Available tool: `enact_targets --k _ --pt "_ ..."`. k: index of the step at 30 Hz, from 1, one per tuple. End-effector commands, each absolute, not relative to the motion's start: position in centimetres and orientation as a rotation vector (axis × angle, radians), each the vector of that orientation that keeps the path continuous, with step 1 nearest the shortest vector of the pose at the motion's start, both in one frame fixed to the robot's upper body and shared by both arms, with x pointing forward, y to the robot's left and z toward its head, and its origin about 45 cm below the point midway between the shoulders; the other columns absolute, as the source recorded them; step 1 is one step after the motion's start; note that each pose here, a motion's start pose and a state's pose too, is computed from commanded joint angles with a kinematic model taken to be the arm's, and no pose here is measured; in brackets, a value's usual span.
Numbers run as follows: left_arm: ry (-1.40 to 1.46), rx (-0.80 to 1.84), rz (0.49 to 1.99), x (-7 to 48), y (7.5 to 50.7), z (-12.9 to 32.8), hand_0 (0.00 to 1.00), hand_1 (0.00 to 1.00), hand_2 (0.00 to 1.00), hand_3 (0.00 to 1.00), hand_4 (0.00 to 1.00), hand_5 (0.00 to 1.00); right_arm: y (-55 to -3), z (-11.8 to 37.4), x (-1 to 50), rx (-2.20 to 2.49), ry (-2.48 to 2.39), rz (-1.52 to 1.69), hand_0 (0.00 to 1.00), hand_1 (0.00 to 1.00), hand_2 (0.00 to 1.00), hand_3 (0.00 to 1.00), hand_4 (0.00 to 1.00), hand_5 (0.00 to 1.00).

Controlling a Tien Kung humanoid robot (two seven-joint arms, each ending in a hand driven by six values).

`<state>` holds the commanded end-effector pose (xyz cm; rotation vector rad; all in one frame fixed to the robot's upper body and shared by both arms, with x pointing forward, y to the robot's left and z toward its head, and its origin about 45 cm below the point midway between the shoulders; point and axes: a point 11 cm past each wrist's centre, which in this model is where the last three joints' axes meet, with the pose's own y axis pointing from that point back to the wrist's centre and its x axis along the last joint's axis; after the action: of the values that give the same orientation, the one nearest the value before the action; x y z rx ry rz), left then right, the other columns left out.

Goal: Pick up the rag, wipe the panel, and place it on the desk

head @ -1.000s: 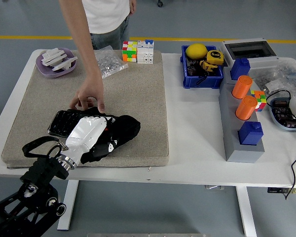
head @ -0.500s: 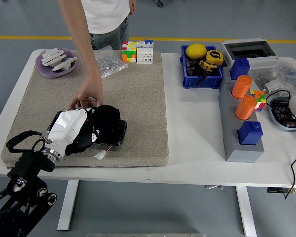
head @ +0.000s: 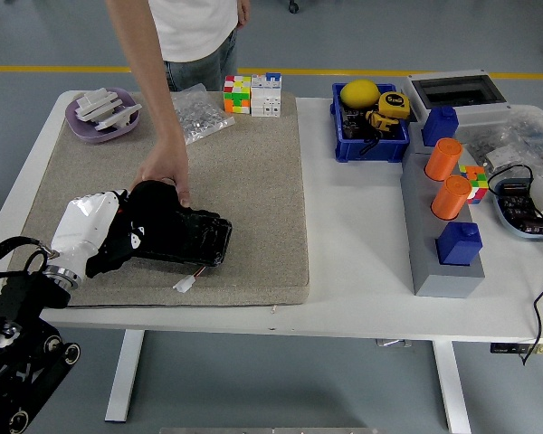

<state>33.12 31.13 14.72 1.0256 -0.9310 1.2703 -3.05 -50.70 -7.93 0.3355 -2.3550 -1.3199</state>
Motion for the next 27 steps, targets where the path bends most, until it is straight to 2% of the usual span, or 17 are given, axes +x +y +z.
enact_targets --k 27 --pt "-0.87 1.177 1.467 33.1 40.6 14.5 0.271 0.282 0.515 0.446 0.072 0.002 -50.7 -7.9 -3.3 0.33 -2.356 -1.317 0.518 0.556 0.648 0.553 0.935 0.41"
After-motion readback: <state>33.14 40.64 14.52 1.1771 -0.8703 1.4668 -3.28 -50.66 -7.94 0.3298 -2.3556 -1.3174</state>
